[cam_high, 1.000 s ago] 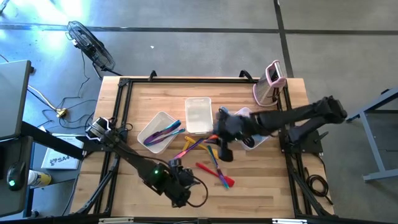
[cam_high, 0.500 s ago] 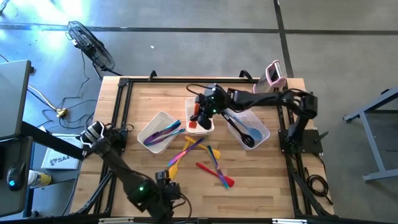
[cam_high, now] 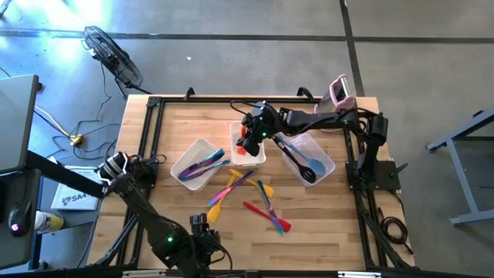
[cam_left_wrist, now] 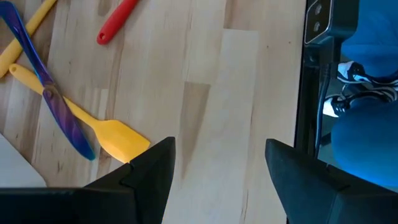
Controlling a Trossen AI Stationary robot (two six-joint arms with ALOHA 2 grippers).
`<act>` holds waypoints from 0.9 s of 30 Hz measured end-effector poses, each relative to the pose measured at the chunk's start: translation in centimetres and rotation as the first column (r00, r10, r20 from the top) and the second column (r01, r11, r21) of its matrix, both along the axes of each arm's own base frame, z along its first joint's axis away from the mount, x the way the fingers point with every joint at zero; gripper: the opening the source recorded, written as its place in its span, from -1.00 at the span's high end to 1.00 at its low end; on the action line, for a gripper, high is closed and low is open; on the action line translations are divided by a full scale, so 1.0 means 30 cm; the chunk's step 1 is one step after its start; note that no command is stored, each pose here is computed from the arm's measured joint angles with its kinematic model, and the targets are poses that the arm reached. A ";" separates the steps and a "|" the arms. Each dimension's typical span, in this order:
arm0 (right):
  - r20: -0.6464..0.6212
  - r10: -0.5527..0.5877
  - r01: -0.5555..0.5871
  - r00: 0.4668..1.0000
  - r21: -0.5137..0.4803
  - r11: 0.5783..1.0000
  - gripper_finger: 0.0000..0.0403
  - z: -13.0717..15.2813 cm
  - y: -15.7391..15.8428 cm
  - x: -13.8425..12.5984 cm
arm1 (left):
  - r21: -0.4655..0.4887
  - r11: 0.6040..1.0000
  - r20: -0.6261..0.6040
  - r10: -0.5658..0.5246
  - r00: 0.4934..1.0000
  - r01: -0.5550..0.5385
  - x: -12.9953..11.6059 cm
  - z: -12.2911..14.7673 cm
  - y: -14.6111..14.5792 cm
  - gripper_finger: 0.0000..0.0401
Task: Pick & Place Kitchen Items
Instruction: Put the orange spatula into the right white bin, then put the blue table knife into the left white bin
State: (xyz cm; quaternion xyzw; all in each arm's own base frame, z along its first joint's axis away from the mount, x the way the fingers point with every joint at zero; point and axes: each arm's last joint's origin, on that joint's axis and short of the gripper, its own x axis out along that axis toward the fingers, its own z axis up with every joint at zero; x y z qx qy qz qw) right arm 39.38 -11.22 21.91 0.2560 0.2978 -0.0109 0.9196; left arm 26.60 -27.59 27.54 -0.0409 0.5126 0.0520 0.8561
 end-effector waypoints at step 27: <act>-0.023 -0.110 0.109 0.994 -0.028 0.994 0.50 0.054 0.012 -0.028 | 0.016 0.999 0.028 0.031 0.999 -0.031 0.003 -0.016 0.003 -0.20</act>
